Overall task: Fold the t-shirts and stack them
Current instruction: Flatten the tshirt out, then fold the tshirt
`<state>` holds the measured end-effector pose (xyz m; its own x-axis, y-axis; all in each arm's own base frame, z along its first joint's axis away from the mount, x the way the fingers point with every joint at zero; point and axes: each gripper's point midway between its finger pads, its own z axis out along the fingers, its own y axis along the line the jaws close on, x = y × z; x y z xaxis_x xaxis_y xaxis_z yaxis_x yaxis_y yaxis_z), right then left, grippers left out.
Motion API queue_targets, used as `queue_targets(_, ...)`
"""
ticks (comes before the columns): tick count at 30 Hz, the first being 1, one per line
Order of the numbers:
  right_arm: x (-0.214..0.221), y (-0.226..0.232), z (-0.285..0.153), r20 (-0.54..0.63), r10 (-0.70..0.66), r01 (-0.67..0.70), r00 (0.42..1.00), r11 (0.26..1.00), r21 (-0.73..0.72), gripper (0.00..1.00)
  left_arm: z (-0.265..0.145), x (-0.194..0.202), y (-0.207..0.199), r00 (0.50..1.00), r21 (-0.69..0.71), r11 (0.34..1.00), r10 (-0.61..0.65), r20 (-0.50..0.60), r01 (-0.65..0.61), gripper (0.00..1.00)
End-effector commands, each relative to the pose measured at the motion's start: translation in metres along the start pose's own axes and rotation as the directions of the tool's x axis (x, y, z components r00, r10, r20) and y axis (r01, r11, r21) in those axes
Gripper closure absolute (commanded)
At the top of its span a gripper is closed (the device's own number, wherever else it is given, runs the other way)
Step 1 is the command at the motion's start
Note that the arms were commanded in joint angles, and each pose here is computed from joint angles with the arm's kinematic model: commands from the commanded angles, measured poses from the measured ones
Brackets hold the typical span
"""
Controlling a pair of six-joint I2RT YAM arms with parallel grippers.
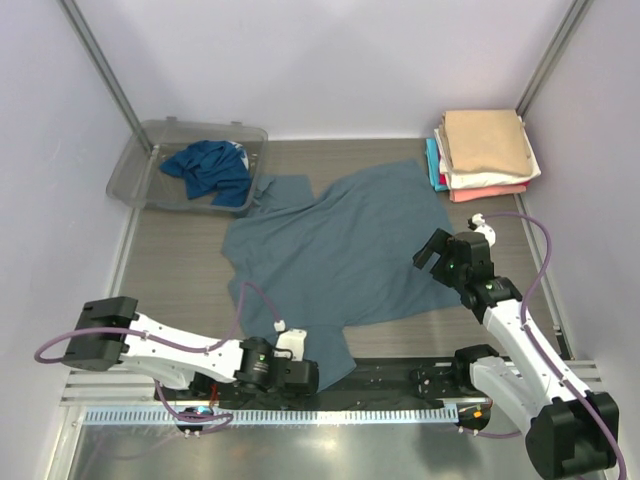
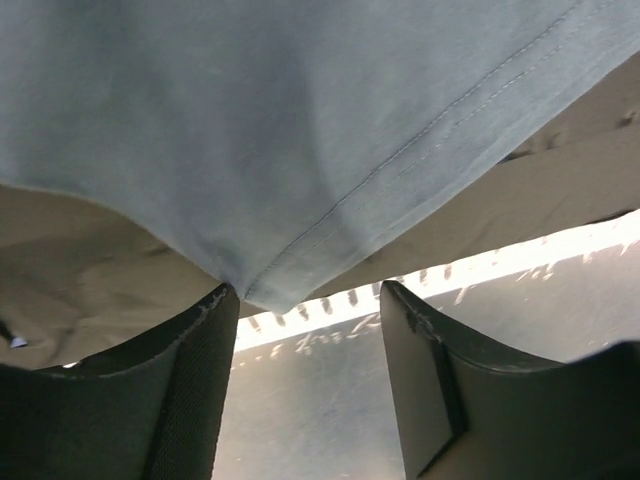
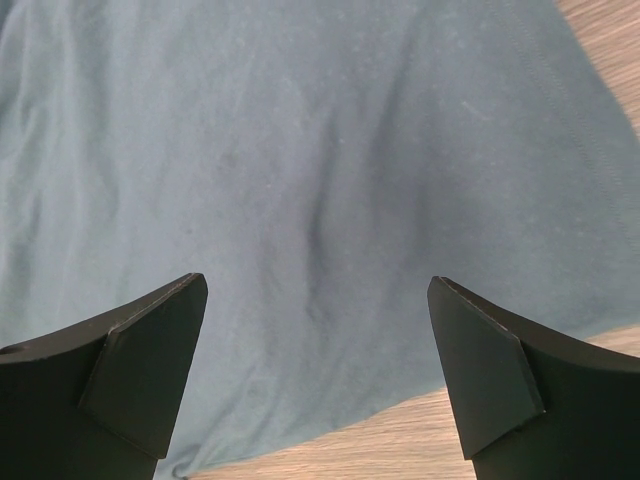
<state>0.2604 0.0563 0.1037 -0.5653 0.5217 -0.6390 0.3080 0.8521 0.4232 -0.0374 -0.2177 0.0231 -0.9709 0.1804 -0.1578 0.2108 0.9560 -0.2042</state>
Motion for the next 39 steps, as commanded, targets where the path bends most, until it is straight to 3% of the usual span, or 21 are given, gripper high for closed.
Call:
queue_targets(1,-0.023,-0.002,-0.006,0.08,-0.023,0.02,0.997,0.999,0.034,0.01,0.018,-0.015,-0.009,0.995,-0.008,1.0,-0.021,0.096,0.022,0.41)
queue_targets(5,-0.028,-0.019,-0.004,0.089,-0.007,-0.003,0.996,0.995,0.102,0.0,0.023,-0.021,-0.004,0.991,-0.049,0.999,-0.01,0.133,0.016,0.6)
queue_targets(8,-0.032,-0.039,0.0,0.1,0.044,-0.06,0.994,0.985,0.163,0.0,0.015,-0.033,0.001,0.983,-0.07,0.997,-0.003,0.186,0.016,0.96)
queue_targets(9,-0.034,-0.045,0.002,0.102,0.063,-0.081,0.993,0.98,0.181,0.0,0.009,-0.042,0.0,0.973,-0.072,0.997,-0.005,0.229,0.022,1.0)
queue_targets(13,-0.034,-0.078,0.01,0.075,0.159,-0.174,0.984,0.951,0.256,0.0,-0.019,-0.068,0.023,0.939,-0.105,0.993,-0.014,0.344,0.054,1.0)
queue_targets(17,-0.023,-0.112,0.013,0.068,0.288,-0.294,0.955,0.901,0.318,0.0,-0.037,-0.088,0.04,0.91,-0.007,0.992,-0.11,0.399,0.123,1.0)
queue_targets(24,0.026,-0.122,0.026,0.011,0.471,-0.448,0.882,0.83,0.334,0.07,-0.039,-0.104,0.069,0.87,0.106,0.972,-0.235,0.432,0.21,1.0)
queue_targets(28,0.036,-0.126,0.031,0.015,0.495,-0.47,0.869,0.816,0.337,0.11,-0.033,-0.103,0.079,0.877,0.074,0.974,-0.226,0.425,0.215,1.0)
queue_targets(31,0.034,-0.13,0.033,0.031,0.488,-0.467,0.872,0.813,0.348,0.21,-0.028,-0.102,0.082,0.884,0.051,0.978,-0.207,0.418,0.204,1.0)
queue_targets(35,0.03,-0.127,0.029,0.053,0.492,-0.481,0.869,0.815,0.323,0.64,-0.029,-0.104,0.079,0.886,0.044,0.981,-0.191,0.423,0.19,1.0)
queue_targets(37,0.026,-0.124,0.025,0.074,0.492,-0.49,0.868,0.82,0.297,0.73,-0.033,-0.107,0.077,0.883,0.046,0.981,-0.187,0.431,0.186,1.0)
queue_targets(39,0.027,-0.121,0.02,0.076,0.494,-0.493,0.866,0.82,0.291,0.89,-0.038,-0.109,0.075,0.878,0.057,0.98,-0.194,0.437,0.188,1.0)
